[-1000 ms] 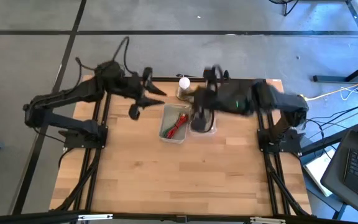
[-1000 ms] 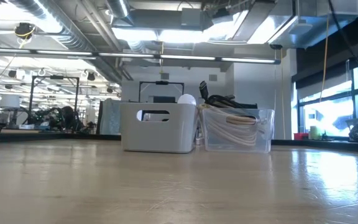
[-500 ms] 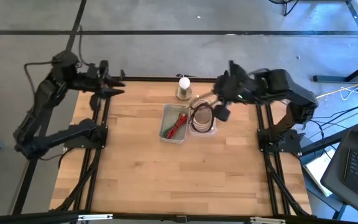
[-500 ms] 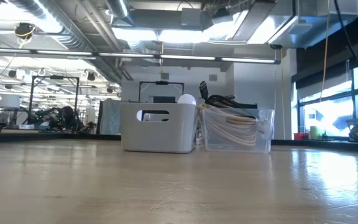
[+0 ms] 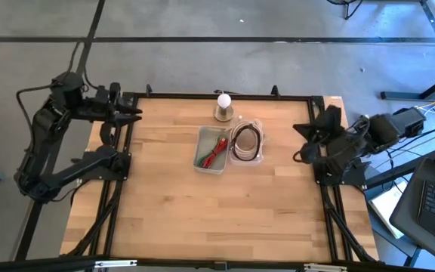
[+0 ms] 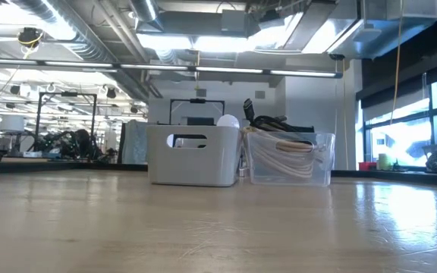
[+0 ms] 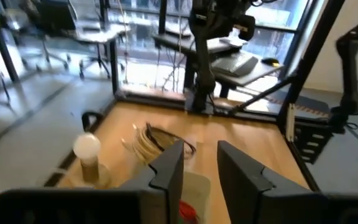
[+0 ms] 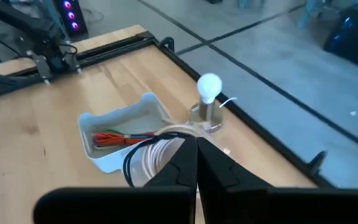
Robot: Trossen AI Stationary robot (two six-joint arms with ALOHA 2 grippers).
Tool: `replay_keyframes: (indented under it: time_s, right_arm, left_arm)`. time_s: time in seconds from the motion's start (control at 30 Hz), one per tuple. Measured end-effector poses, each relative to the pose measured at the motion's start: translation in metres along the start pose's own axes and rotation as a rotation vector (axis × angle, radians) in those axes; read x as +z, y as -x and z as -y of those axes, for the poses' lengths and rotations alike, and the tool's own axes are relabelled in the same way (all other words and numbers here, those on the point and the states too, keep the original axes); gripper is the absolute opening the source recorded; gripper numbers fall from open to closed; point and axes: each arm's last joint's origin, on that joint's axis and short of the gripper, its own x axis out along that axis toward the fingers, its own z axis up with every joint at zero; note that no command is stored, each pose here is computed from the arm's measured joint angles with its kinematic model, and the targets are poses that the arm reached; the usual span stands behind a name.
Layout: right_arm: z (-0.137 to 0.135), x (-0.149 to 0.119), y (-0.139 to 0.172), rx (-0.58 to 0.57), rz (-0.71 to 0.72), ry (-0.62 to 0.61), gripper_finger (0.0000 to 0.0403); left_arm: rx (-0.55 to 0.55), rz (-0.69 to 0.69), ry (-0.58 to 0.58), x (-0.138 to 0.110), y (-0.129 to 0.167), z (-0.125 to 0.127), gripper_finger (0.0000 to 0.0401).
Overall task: Pick and place USB-C Cables
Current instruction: Return to Home Position
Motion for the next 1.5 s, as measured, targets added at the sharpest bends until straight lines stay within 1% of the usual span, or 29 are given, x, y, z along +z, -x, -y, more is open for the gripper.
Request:
replay_keyframes:
  time_s: [0.07,0.13,0.3,0.43,0.5,0.6,0.73,0.8,1.03,1.17,1.27,1.37,1.5]
  right_arm:
    - [0.005,-0.018,-0.006,0.024,0.019,-0.026,0.0003]
    - [0.01,-0.037,-0.014,0.038,0.035,-0.061,0.0002]
    - [0.015,-0.077,-0.031,0.156,0.103,-0.167,0.0001]
    - [0.017,-0.094,-0.04,0.238,0.235,-0.217,0.0001]
    - [0.019,-0.101,-0.046,0.272,0.286,-0.234,0.0001]
    - [0.023,-0.11,-0.054,0.318,0.334,-0.274,0.0001]
    - [0.028,-0.119,-0.066,0.34,0.369,-0.286,0.0]
    - [0.031,-0.119,-0.07,0.343,0.391,-0.276,0.0]
    - [0.048,-0.113,-0.085,0.299,0.394,-0.21,0.0]
    - [0.056,-0.119,-0.093,0.294,0.306,-0.201,0.0]
    - [0.059,-0.124,-0.096,0.317,0.225,-0.207,0.0]
    - [0.06,-0.13,-0.098,0.304,0.163,-0.192,0.0]
    - [0.061,-0.135,-0.1,0.272,0.13,-0.182,0.0]
  left_arm:
    - [-0.011,-0.038,0.038,-0.005,-0.003,-0.003,0.008]
    - [-0.039,-0.067,0.087,-0.016,-0.011,-0.011,0.0063]
    - [-0.123,-0.147,0.273,-0.067,-0.035,-0.031,0.0008]
    - [-0.171,-0.113,0.346,-0.101,-0.056,-0.05,0.0002]
    - [-0.171,-0.066,0.34,-0.111,-0.064,-0.059,0.0001]
    - [-0.177,0.024,0.288,-0.119,-0.073,-0.069,0.0001]
    - [-0.173,0.114,0.188,-0.126,-0.082,-0.078,0.0001]
    - [-0.161,0.131,0.165,-0.128,-0.085,-0.083,0.0001]
    - [-0.152,0.054,0.218,-0.145,-0.103,-0.102,0.0001]
    - [-0.182,0.029,0.252,-0.152,-0.111,-0.11,0.0001]
    - [-0.182,0.013,0.276,-0.155,-0.113,-0.113,0.0001]
    - [-0.176,0.006,0.287,-0.157,-0.114,-0.114,0.0001]
    - [-0.164,-0.021,0.254,-0.162,-0.114,-0.113,0.0001]
